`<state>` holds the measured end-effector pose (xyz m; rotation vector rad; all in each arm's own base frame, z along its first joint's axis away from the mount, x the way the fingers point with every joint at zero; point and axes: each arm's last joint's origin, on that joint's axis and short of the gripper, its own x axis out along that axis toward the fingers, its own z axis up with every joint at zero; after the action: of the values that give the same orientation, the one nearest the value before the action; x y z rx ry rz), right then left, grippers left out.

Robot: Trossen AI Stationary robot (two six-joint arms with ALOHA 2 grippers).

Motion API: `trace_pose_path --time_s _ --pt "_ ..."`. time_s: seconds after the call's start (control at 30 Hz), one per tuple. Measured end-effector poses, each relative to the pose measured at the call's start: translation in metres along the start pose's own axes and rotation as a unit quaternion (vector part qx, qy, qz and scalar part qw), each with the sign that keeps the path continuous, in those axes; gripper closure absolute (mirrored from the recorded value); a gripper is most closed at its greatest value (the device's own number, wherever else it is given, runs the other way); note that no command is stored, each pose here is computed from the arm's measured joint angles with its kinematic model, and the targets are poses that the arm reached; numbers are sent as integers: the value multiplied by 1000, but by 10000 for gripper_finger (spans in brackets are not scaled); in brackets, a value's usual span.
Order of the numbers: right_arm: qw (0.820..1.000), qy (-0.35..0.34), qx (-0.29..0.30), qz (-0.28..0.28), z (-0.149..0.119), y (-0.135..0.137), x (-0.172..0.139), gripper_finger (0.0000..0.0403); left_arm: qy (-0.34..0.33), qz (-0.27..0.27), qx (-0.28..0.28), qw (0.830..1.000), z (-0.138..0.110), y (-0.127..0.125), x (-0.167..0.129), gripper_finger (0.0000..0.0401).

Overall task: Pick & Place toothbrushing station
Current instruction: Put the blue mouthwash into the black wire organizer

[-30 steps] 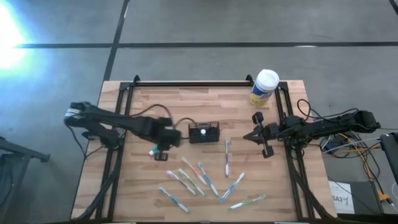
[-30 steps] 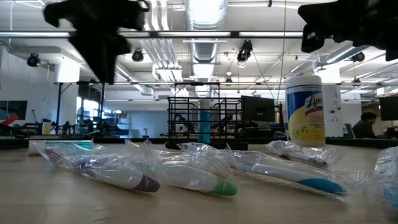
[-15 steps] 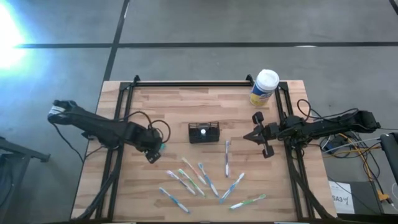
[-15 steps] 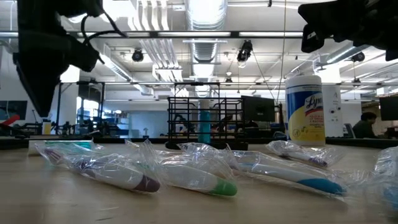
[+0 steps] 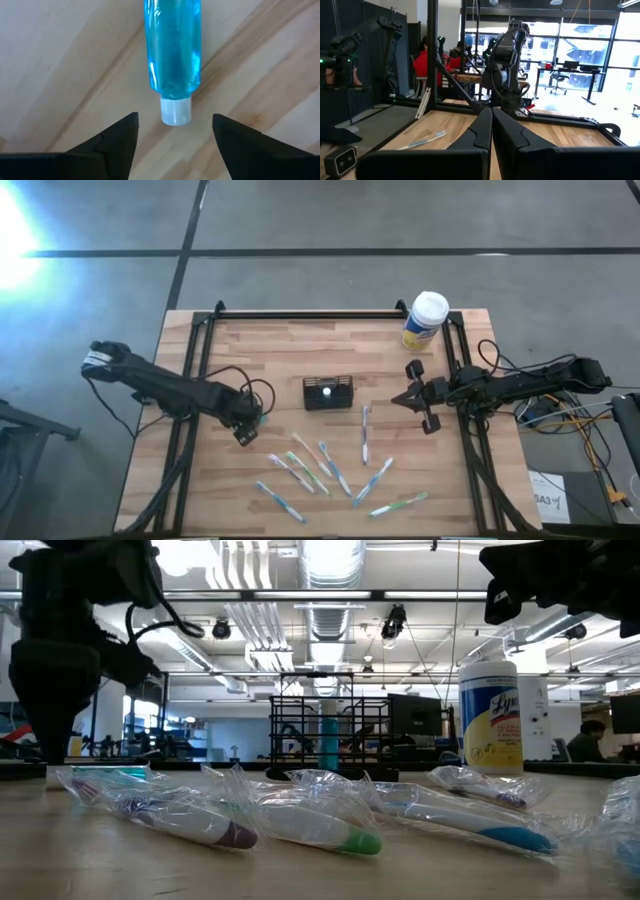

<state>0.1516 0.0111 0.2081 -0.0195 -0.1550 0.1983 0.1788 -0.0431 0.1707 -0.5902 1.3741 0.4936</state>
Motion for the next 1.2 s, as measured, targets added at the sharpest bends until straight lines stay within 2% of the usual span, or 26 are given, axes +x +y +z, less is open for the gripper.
trace_pose_path --time_s 0.33,0.53,0.73,0.97,1.1,1.2 --pt "1000 -1 0 0 0 0 0 394 -13 21 31 999 6 -5 20 142" --pt "1000 -2 -4 0 1 0 0 394 4 41 44 998 8 -9 33 150" --pt "1000 -2 4 0 1 0 0 394 25 51 51 997 8 -10 41 204" --pt "1000 -1 2 0 1 0 0 394 18 32 76 996 7 -8 31 310" --pt "1000 0 1 0 0 0 0 394 36 40 94 994 4 -5 15 310" --pt "1000 0 -4 -1 0 0 0 394 20 34 113 993 9 -11 -5 310"
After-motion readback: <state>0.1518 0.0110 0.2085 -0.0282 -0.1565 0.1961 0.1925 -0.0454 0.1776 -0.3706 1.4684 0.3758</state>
